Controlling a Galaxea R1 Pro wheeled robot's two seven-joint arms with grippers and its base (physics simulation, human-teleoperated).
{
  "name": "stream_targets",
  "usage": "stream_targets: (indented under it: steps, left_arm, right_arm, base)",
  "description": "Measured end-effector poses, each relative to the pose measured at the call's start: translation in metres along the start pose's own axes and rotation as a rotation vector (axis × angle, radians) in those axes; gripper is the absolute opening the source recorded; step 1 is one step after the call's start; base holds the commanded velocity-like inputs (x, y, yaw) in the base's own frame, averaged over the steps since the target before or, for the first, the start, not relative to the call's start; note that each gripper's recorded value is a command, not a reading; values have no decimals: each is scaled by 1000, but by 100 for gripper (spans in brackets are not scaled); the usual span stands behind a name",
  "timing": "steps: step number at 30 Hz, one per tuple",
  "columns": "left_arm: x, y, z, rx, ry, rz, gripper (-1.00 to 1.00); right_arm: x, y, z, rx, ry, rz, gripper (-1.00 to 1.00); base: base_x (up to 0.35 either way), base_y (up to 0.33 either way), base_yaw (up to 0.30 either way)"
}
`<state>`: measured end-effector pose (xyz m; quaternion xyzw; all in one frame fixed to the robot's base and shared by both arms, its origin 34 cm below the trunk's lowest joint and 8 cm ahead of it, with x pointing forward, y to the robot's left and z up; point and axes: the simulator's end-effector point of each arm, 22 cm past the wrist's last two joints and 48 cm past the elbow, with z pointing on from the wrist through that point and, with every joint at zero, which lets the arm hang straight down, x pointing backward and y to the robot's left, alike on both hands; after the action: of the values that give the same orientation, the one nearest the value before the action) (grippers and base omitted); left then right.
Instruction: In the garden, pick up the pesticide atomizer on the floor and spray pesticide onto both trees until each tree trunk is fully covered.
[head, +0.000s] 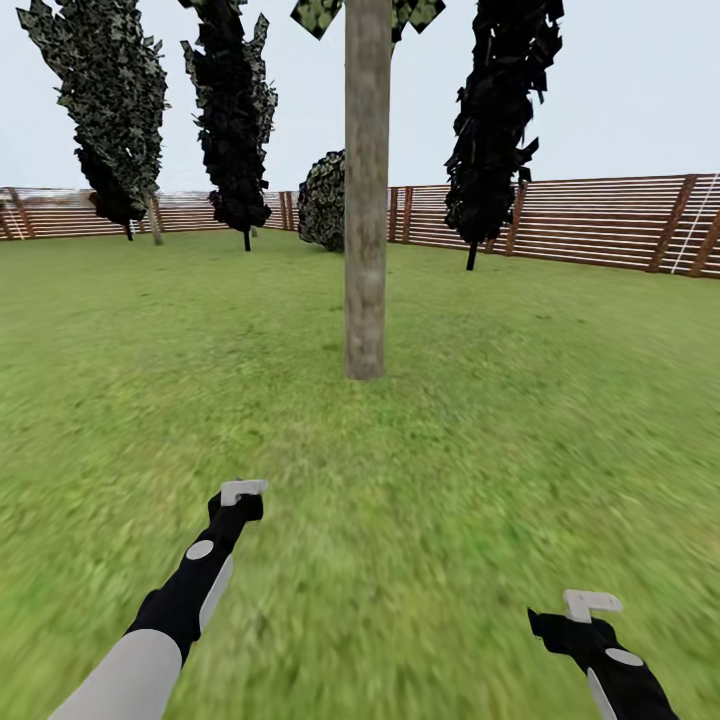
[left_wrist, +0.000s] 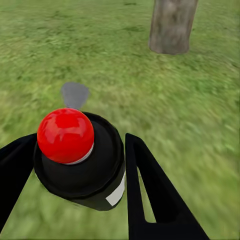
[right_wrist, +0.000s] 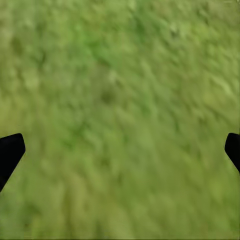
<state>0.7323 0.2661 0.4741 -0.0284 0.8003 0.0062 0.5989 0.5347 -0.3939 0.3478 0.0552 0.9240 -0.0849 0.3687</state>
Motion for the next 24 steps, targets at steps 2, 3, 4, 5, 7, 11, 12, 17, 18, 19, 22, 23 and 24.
stream_targets:
  steps: [2,3,4,5,7,11,12,17,18,19,22,23,24]
  left_arm:
    - [0,0,0,0,0,0,-100]
    - [0,0,0,0,0,0,-100]
    - [0,0,0,0,0,0,-100]
    - [0,0,0,0,0,0,-100]
    - [0,0,0,0,0,0,-100]
    - [0,0,0,0,0,1,-100]
    - [0,0,0,0,0,0,-100]
    - [0,0,0,1,0,1,-100]
    - [0,0,0,1,0,1,-100]
    - [0,0,0,0,0,1,-100]
    - [0,0,0,0,0,1,-100]
    - [0,0,0,0,0,1,-100]
    - [0,0,0,0,0,1,-100]
  right_arm:
    - [0,0,0,0,0,0,100]
    - [0,0,0,0,0,0,100]
    - [0,0,0,0,0,0,100]
    - [0,0,0,0,0,0,100]
    - [0,0,0,0,0,0,100]
    - [0,0,0,0,0,-1,100]
    - [0,0,0,0,0,-1,100]
    - [0,0,0,0,-1,-1,100]
    - [0,0,0,0,-1,-1,100]
    - [0,0,0,0,-1,-1,100]
    - [0,1,0,0,-1,-1,100]
    - [0,0,0,0,-1,-2,100]
    - [0,0,0,0,-1,-2,100]
  base:
    - [324,0,0]
    - [324,0,0]
    - [324,0,0]
    - [324,0,0]
    - [324,0,0]
    - [324,0,0]
    - [324,0,0]
    - [324,0,0]
    - [324,0,0]
    - [324,0,0]
    - [324,0,0]
    - [324,0,-18]
    - [324,0,-121]
